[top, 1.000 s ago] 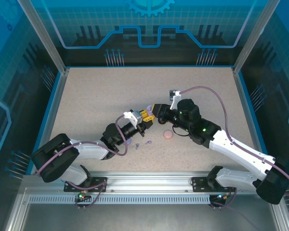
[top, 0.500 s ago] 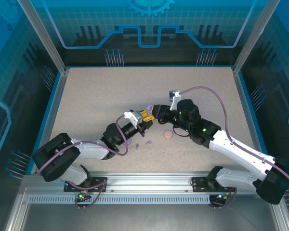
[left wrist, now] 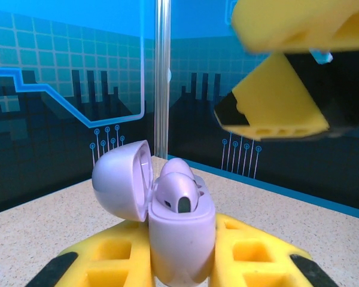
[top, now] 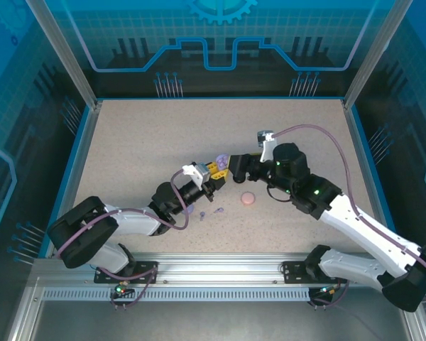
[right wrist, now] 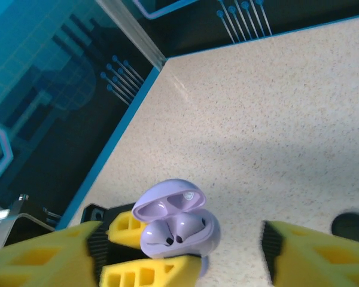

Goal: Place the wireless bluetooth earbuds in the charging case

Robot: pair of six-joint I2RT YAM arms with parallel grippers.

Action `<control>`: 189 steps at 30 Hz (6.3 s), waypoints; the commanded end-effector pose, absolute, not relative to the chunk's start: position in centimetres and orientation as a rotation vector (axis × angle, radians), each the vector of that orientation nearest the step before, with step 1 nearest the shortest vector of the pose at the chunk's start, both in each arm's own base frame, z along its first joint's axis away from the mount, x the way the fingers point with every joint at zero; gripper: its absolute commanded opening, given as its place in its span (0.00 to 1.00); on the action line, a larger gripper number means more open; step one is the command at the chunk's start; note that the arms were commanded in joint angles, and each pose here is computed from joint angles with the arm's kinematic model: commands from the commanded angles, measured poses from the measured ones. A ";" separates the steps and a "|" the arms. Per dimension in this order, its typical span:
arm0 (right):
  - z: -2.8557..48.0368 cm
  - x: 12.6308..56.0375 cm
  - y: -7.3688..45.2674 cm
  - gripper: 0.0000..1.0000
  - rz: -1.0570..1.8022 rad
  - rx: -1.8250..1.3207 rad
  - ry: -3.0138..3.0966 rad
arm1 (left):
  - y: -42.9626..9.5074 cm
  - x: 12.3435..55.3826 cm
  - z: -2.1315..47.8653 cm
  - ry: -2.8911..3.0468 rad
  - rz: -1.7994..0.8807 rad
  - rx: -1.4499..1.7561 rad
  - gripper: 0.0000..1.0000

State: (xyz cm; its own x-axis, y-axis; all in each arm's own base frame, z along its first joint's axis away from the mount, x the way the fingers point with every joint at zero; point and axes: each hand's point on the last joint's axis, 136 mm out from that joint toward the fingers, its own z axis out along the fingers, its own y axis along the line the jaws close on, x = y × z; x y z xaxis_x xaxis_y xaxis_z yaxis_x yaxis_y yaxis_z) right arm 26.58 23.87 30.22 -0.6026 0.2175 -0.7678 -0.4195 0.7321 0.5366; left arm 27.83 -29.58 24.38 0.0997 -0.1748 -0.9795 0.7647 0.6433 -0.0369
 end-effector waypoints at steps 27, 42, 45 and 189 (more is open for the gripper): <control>32.9 22.1 29.5 0.81 1.336 -0.770 2.037 | -30.7 24.6 26.7 1.227 -0.891 0.684 0.00; 32.9 21.6 27.8 0.73 1.225 -0.756 2.052 | -30.6 24.9 26.0 1.253 -0.893 0.668 0.00; 31.9 22.7 26.3 0.75 1.074 -0.692 2.104 | -30.5 24.8 26.0 1.256 -0.891 0.665 0.00; 9.1 24.5 38.9 0.93 0.288 -1.273 2.247 | -4.2 32.8 15.1 2.087 -0.899 -0.683 0.99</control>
State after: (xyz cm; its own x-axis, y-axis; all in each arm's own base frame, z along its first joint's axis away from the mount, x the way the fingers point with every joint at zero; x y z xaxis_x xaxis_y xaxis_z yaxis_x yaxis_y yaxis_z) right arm 24.41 38.04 9.22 -0.3410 -0.7496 -0.5672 -0.8806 0.4659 -0.0864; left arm 33.31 -4.12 15.15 -0.5680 -0.7040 -0.4262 -0.1845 0.6136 -0.7677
